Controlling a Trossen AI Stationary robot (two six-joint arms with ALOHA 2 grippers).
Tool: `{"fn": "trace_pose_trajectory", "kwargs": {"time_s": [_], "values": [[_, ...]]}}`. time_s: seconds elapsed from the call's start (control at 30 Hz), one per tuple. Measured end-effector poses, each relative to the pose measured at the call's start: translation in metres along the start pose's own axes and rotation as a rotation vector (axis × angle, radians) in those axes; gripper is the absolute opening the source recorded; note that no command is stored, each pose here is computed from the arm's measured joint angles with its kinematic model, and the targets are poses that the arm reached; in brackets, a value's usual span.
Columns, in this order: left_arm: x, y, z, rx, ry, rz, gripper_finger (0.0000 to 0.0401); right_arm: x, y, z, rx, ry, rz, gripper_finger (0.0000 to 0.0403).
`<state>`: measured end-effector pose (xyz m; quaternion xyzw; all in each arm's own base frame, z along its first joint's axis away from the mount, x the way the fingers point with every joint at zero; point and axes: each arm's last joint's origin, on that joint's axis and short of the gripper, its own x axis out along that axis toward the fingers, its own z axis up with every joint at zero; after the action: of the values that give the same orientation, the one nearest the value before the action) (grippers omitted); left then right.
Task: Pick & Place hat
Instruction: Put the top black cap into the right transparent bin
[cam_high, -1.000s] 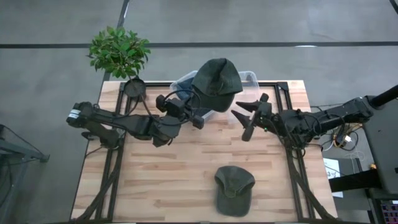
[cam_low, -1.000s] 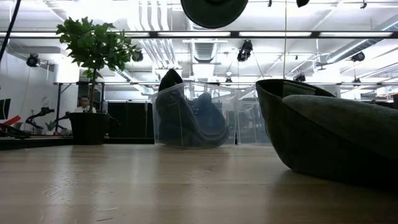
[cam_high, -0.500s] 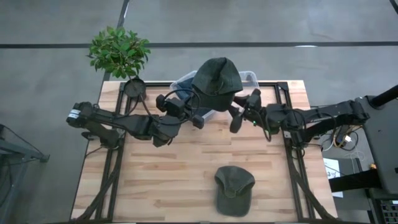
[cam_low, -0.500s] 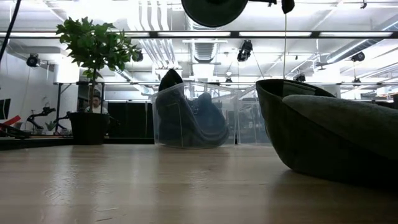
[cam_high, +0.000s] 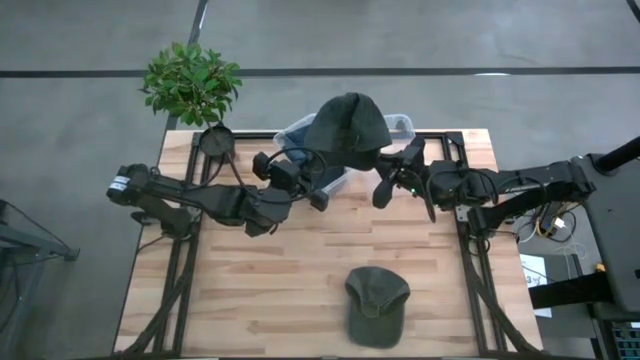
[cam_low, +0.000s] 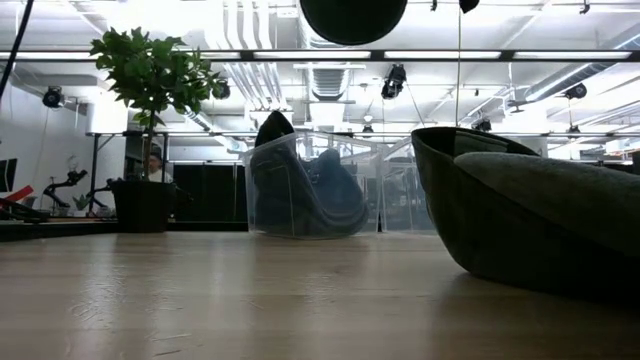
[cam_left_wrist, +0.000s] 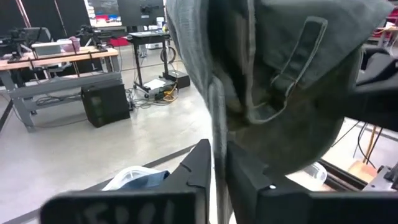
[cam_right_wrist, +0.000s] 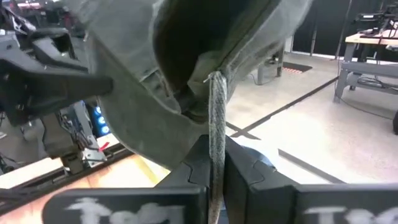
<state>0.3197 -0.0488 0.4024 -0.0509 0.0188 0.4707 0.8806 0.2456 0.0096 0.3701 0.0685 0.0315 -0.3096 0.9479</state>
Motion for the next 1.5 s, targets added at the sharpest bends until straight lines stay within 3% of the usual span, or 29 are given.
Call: {"fn": "trace_pose_trajectory", "kwargs": {"time_s": [0.37,0.5,0.6,0.73,1.0,1.17,1.37,1.5], "values": [[-0.016,0.002,0.007,0.164,-0.009,-0.044,0.0062,-0.024,-0.024,0.011,0.012,-0.011,-0.133,0.001],[-0.028,0.004,0.009,0.266,-0.008,-0.078,0.0062,-0.038,-0.035,0.014,0.063,0.017,-0.086,0.001],[-0.037,0.01,0.01,0.332,0.004,-0.09,0.0063,-0.052,-0.043,0.019,0.106,0.051,0.063,0.001],[-0.042,0.016,0.003,0.387,0.039,-0.088,0.0063,-0.071,-0.049,0.025,0.153,0.096,0.365,0.0009],[-0.04,0.024,-0.017,0.39,0.105,-0.055,0.0064,-0.108,-0.062,0.039,0.281,0.151,0.866,0.001],[-0.039,0.025,-0.03,0.423,0.118,-0.051,0.0064,-0.123,-0.062,0.046,0.272,0.152,1.176,0.0011],[-0.038,0.026,-0.045,0.469,0.132,-0.046,0.0064,-0.135,-0.062,0.057,0.257,0.112,1.469,0.0012],[-0.037,0.027,-0.055,0.487,0.14,-0.043,0.0064,-0.138,-0.062,0.064,0.233,0.034,1.549,0.0012]]}}
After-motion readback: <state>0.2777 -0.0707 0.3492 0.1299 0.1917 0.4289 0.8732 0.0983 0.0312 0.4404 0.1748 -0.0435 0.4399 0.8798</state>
